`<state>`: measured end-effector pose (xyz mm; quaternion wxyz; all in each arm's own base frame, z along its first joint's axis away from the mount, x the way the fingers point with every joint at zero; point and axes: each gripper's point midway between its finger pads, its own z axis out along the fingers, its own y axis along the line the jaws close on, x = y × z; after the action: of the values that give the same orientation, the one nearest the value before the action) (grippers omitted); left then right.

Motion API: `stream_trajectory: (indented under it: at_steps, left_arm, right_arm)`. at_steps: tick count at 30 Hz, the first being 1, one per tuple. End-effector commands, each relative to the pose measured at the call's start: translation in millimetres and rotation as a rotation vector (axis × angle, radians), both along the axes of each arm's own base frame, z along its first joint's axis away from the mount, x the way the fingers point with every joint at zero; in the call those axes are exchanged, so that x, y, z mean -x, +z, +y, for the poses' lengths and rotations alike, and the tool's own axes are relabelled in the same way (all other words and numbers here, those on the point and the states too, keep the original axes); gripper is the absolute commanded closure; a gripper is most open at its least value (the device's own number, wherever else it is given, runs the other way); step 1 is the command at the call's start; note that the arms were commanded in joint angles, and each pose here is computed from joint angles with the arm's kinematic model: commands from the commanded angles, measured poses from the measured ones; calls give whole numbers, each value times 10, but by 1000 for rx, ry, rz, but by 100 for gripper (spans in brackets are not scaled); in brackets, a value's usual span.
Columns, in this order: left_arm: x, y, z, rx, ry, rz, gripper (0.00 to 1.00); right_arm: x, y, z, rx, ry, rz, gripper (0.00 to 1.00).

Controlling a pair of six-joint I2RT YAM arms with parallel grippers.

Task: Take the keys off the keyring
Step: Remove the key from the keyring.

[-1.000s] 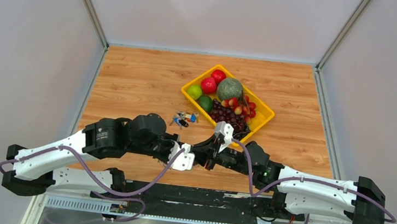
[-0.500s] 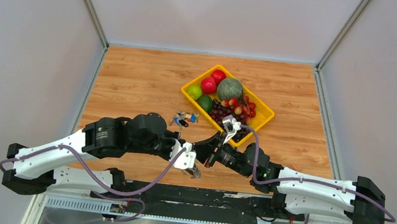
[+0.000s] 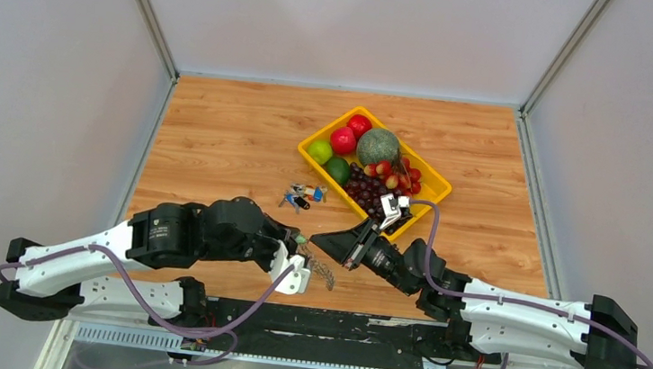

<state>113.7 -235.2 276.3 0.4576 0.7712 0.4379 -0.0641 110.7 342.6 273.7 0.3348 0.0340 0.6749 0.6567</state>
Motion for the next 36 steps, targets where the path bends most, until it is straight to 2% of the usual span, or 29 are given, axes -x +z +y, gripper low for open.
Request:
stream_trajectory:
  at_steps: [1,4,8,16,22,36]
  left_arm:
    - [16,109,-80,39,-68,-85,100]
    - [54,60,-103,32,-99,-110,100]
    - [66,114,-106,69,-100,-115,100]
    - [122,273,-87,133,-108,-97,100]
    - [124,344,-67,160,-107,-107,100]
    - [117,399,-66,174,-99,-108,100]
  right_arm:
    - [-40,181,-20,-76,-17,92,100]
    - [-22,229,10,-70,1,65,100]
    - [-69,200,15,71,-22,-96,99]
    - [-114,12,-46,220,-38,-315,72]
    - [-38,10,-126,217,-26,-500,65]
    - [204,104,21,158,80,-595,59]
